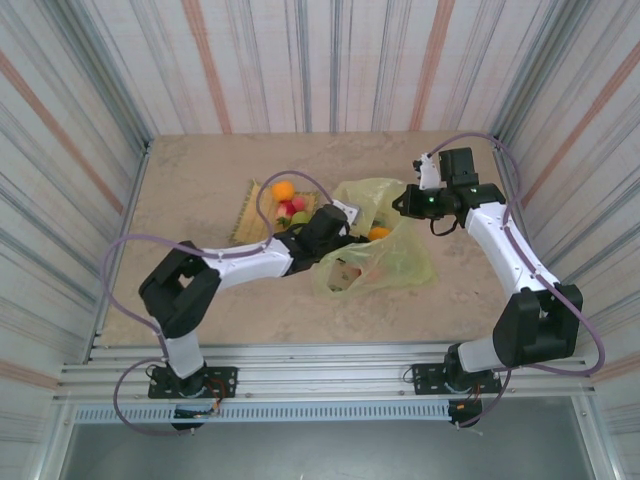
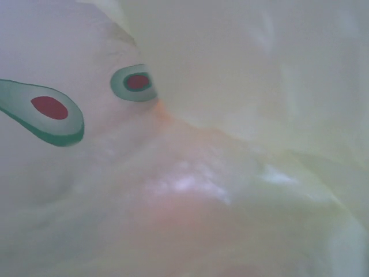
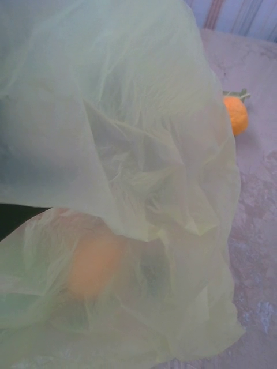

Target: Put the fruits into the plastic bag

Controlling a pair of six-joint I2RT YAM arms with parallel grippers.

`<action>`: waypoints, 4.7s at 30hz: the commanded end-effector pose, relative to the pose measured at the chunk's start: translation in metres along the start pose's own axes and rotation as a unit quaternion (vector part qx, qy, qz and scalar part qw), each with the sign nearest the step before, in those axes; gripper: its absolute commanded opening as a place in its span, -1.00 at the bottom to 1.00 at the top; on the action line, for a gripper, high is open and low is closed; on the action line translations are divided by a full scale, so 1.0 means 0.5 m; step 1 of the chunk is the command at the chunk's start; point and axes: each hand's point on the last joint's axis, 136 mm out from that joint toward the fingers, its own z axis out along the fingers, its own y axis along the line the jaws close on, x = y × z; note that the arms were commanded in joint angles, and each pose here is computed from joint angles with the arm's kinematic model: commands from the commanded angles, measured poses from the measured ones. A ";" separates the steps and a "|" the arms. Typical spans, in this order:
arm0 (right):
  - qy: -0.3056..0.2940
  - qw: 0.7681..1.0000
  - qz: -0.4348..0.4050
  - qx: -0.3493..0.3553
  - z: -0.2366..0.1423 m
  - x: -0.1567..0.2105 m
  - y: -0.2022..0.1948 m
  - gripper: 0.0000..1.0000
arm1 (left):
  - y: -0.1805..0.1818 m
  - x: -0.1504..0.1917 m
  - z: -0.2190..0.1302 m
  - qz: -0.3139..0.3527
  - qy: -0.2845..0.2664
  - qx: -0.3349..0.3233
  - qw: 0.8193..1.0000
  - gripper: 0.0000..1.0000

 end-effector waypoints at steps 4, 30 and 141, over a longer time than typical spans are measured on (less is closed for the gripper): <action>-0.002 1.000 -0.005 0.015 -0.015 0.010 -0.019 -1.00 | -0.015 0.004 -0.110 0.010 -0.004 0.087 0.996 0.65; -0.006 1.000 -0.006 0.007 -0.014 0.000 -0.010 -1.00 | 0.291 -0.070 -0.344 -0.186 -0.122 -0.047 0.974 0.73; -0.016 1.000 -0.009 -0.011 -0.007 -0.020 0.018 -1.00 | -0.052 -0.028 -0.215 0.024 -0.030 0.086 0.996 0.14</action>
